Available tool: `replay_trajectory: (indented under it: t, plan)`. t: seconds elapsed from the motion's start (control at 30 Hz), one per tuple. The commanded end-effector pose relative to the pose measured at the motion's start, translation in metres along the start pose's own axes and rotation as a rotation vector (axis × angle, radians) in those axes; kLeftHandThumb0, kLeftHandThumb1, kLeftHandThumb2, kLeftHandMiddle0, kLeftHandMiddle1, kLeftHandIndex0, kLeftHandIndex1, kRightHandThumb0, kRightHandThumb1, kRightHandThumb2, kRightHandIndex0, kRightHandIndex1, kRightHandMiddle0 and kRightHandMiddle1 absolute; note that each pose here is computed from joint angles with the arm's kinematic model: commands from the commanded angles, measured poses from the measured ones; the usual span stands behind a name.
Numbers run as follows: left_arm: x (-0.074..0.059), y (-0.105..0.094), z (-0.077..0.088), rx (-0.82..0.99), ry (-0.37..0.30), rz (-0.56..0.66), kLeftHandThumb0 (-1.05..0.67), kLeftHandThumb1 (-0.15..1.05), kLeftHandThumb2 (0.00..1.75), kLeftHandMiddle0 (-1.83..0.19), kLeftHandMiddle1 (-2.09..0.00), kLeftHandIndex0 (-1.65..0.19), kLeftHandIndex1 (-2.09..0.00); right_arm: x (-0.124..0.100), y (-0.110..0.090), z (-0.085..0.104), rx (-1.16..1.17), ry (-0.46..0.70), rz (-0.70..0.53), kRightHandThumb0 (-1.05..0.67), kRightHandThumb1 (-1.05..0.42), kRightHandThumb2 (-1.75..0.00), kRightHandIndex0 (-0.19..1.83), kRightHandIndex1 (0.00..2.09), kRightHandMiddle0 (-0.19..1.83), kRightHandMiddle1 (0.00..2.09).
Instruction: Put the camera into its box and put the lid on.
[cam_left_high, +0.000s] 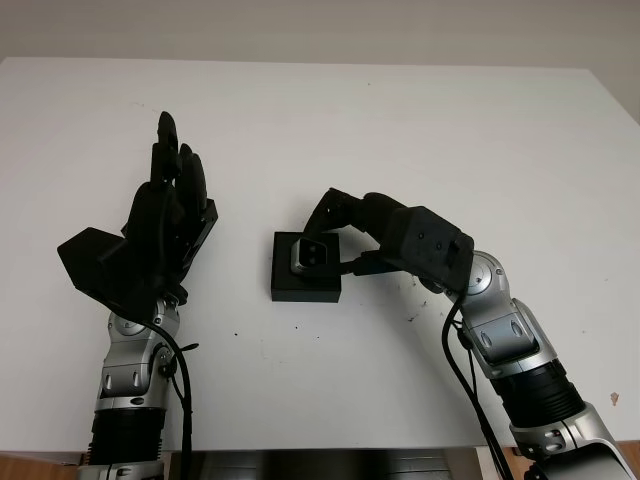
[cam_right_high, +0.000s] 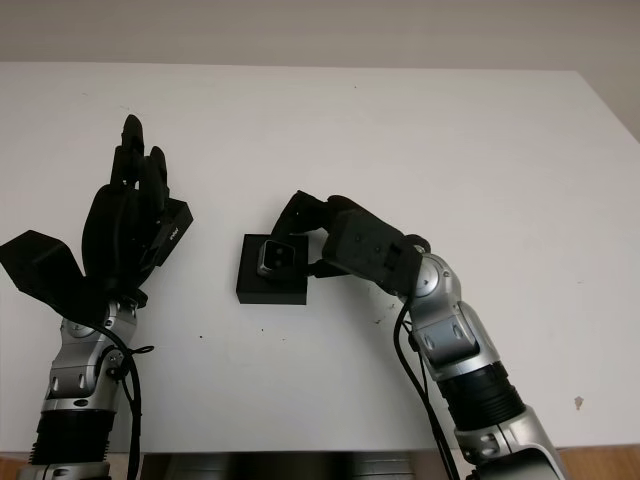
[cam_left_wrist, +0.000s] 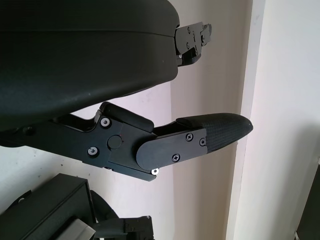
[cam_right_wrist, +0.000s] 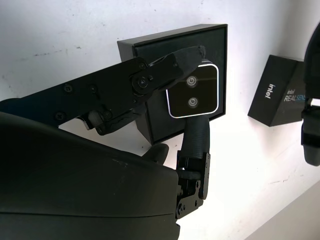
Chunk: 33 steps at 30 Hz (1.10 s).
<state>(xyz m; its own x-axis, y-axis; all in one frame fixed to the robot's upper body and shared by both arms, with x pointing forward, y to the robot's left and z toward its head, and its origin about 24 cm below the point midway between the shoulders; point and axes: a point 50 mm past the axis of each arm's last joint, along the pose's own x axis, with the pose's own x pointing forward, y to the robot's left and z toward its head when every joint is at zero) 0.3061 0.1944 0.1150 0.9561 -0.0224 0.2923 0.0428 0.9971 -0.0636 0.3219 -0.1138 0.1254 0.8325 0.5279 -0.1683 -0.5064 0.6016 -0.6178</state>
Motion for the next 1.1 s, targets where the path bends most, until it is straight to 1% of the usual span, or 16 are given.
replay_trajectory:
  t: [0.0, 0.17, 0.43, 0.53, 0.63, 0.67, 0.7, 0.8, 0.83, 0.9, 1.07]
  plan:
    - [-0.002, 0.0, 0.003, -0.001, -0.016, -0.001, -0.77, 1.05, 0.63, 0.19, 0.0, 0.19, 0.0, -0.003, 0.003, -0.009, -0.023, 0.036, 0.013, -0.41, -0.95, -0.05, 0.05, 0.89, 0.36, 1.68]
    - [-0.002, 0.0, 0.002, -0.009, -0.017, -0.005, -0.77, 1.05, 0.63, 0.19, 0.0, 0.19, 0.0, -0.003, 0.004, -0.009, -0.048, 0.042, 0.013, -0.4, -0.96, -0.06, 0.04, 0.91, 0.36, 1.69]
    - [-0.005, -0.001, 0.002, -0.007, -0.017, -0.003, -0.76, 1.05, 0.63, 0.19, 0.0, 0.19, 0.0, -0.005, 0.008, -0.012, -0.161, 0.034, 0.009, -0.39, -0.95, -0.05, 0.04, 0.97, 0.38, 1.66]
    - [-0.005, 0.0, 0.002, -0.003, -0.021, -0.005, -0.76, 1.05, 0.64, 0.19, 0.0, 0.19, 0.0, -0.007, 0.01, -0.012, -0.203, 0.034, 0.009, -0.4, -0.95, -0.05, 0.02, 0.97, 0.39, 1.61]
    - [-0.005, 0.0, 0.002, -0.007, -0.02, -0.002, -0.76, 1.05, 0.63, 0.19, 0.0, 0.19, 0.0, -0.008, 0.012, -0.013, -0.193, 0.035, 0.003, -0.4, -0.95, -0.05, -0.02, 0.94, 0.37, 1.53]
    - [-0.006, -0.001, 0.002, -0.007, -0.02, 0.001, -0.76, 1.05, 0.63, 0.19, 0.0, 0.19, 0.0, -0.009, 0.012, -0.013, -0.197, 0.034, 0.006, -0.41, -0.95, -0.05, -0.04, 0.92, 0.32, 1.48]
    - [-0.006, -0.001, 0.002, -0.007, -0.02, 0.003, -0.76, 1.05, 0.63, 0.19, 0.0, 0.19, 0.0, -0.01, 0.012, -0.013, -0.202, 0.033, 0.008, -0.44, -0.95, -0.05, -0.07, 0.84, 0.2, 1.3]
    - [-0.006, -0.001, 0.002, -0.008, -0.022, 0.003, -0.76, 1.05, 0.63, 0.19, 0.0, 0.19, 0.0, -0.011, 0.013, -0.012, -0.221, 0.036, 0.022, -0.48, -0.94, -0.05, -0.1, 0.69, 0.08, 1.03]
    - [-0.006, -0.002, 0.002, -0.008, -0.022, 0.004, -0.76, 1.05, 0.63, 0.19, 0.0, 0.19, 0.0, -0.011, 0.013, -0.012, -0.227, 0.036, 0.026, -0.48, -0.94, -0.05, -0.11, 0.6, 0.06, 0.89]
    - [-0.006, -0.001, 0.002, -0.007, -0.023, 0.002, -0.76, 1.05, 0.64, 0.19, 0.0, 0.19, 0.0, -0.012, 0.012, -0.012, -0.234, 0.036, 0.032, -0.49, -0.94, -0.05, -0.09, 0.45, 0.06, 0.7]
    - [-0.006, -0.002, 0.002, -0.008, -0.024, 0.003, -0.76, 1.05, 0.62, 0.19, 0.0, 0.19, 0.0, -0.013, 0.009, -0.013, -0.262, 0.03, 0.045, -0.53, -0.95, -0.05, -0.09, 0.24, 0.01, 0.48]
